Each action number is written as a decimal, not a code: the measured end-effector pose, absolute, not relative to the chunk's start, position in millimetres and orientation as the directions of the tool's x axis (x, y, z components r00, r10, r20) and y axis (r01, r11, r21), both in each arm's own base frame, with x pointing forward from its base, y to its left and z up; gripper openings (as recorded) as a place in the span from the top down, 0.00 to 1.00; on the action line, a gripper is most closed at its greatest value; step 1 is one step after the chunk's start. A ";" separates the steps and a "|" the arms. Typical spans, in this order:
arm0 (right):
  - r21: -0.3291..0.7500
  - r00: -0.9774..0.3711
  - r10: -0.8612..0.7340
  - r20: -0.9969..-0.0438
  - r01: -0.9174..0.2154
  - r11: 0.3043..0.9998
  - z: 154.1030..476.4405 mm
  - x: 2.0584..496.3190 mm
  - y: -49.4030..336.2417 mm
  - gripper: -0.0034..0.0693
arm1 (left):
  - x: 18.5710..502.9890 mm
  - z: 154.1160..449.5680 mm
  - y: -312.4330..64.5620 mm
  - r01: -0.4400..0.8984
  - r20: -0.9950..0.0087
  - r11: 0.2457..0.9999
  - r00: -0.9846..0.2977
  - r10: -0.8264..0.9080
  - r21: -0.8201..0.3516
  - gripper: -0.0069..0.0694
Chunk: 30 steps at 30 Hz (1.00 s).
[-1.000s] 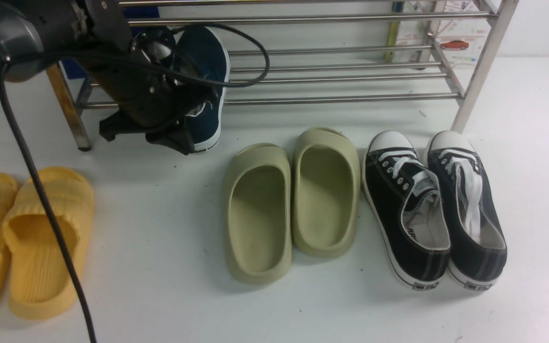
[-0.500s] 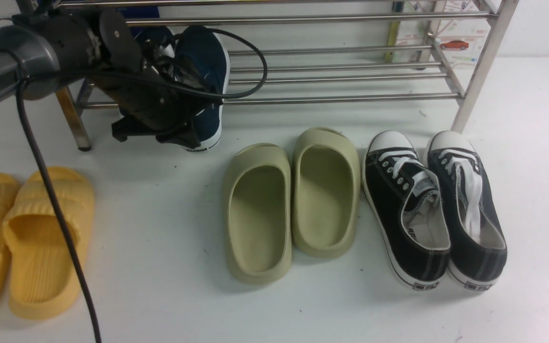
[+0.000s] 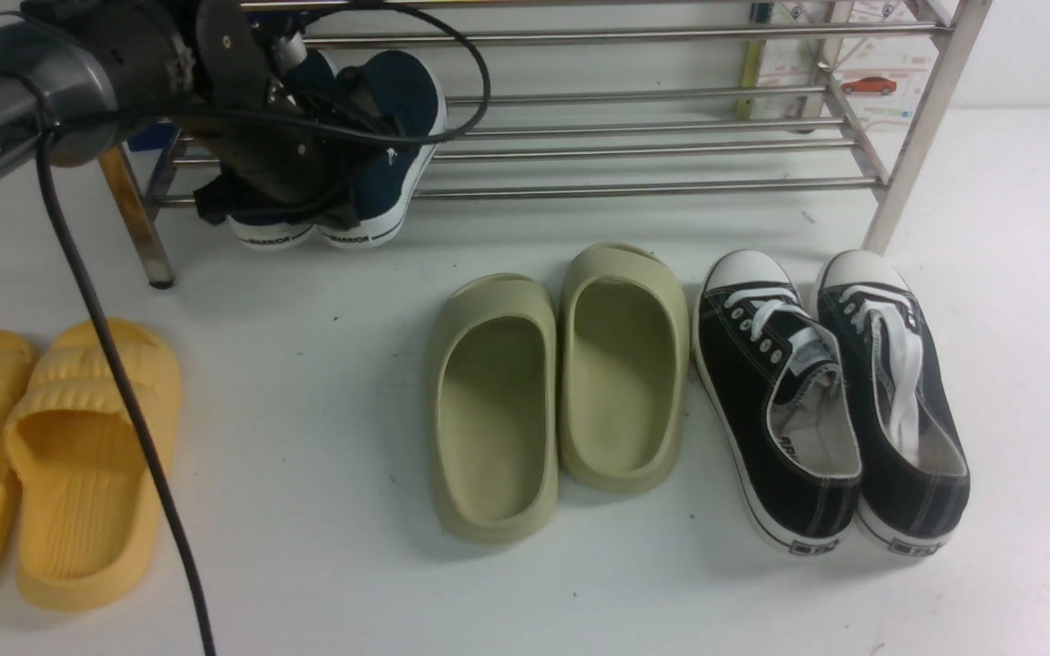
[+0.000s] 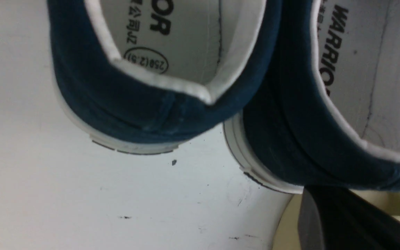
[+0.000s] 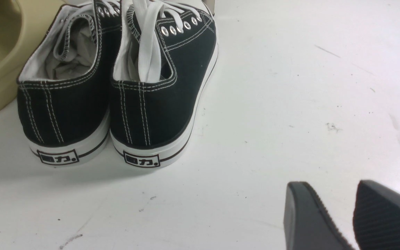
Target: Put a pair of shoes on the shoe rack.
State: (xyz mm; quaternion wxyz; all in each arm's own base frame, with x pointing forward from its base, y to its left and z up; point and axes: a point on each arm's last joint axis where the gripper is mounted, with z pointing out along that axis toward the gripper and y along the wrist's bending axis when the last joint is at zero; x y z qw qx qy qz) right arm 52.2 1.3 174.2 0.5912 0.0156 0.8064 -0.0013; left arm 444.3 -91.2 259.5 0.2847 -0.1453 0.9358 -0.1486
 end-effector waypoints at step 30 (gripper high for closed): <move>0.016 -0.301 0.024 -0.953 0.027 1.000 174.2 52.2 1.3 0.61 | 149.5 479.5 -37.8 0.074 -0.753 0.946 -0.626 -0.202 -0.315 0.74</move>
